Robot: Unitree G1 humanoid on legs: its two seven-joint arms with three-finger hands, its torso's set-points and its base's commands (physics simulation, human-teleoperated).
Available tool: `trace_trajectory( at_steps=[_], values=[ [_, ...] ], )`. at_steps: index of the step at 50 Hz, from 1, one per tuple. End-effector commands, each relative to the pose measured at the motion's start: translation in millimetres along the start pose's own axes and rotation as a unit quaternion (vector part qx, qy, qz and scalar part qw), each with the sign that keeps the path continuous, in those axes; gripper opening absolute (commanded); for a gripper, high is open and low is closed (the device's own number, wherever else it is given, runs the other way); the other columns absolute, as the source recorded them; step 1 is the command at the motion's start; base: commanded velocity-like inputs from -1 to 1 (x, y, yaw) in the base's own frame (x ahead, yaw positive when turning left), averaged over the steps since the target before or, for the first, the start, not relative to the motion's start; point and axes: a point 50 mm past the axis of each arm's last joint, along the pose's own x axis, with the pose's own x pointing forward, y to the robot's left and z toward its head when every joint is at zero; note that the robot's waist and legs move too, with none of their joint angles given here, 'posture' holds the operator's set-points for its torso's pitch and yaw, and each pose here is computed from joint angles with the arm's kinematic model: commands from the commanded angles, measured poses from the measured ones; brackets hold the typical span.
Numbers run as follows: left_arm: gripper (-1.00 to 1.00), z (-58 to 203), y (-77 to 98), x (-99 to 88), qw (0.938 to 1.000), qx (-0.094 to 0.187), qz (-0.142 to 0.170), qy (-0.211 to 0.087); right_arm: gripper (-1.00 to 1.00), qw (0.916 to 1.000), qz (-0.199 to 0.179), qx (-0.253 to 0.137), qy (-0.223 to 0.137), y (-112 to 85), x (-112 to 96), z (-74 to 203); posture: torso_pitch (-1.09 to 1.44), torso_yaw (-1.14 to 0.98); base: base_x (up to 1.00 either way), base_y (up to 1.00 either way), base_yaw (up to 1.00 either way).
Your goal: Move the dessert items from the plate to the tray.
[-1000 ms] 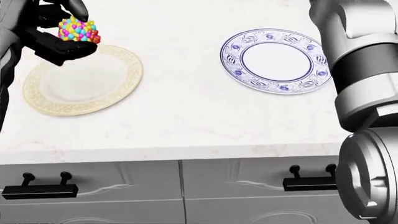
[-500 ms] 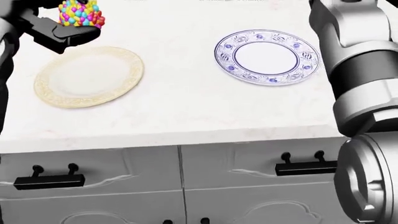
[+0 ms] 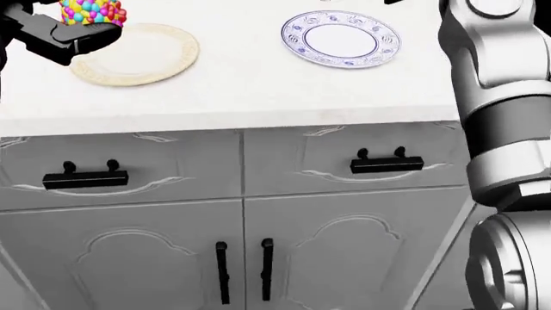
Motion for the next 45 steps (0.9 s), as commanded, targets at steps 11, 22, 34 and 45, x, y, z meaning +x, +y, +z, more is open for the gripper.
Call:
trace_trajectory(
  at_steps=[11,22,34,45],
  values=[
    [-0.87,33.1,4.6,4.0,0.9981,0.004,0.011,-0.061,-1.00,0.9986,-0.024,0.002,-0.047,-10.8,-3.0,10.0,0.00,0.00,0.20,-0.72,0.00],
    [-0.88,34.7,4.6,3.8,0.9980,0.005,0.015,-0.060,-1.00,0.9987,-0.020,-0.001,-0.047,-8.4,-3.5,8.7,0.00,0.00,0.32,-0.82,0.00],
    [-0.89,33.2,4.6,3.2,0.9979,0.002,0.010,-0.064,-1.00,0.9984,-0.024,0.001,-0.051,-10.3,-3.3,11.3,0.00,0.00,0.32,-0.82,0.00],
    [-0.91,31.0,3.2,3.6,0.9980,0.005,0.012,-0.062,-1.00,0.9981,-0.028,-0.002,-0.054,-12.2,-3.9,12.3,0.00,0.00,0.32,-0.82,0.00]
  ],
)
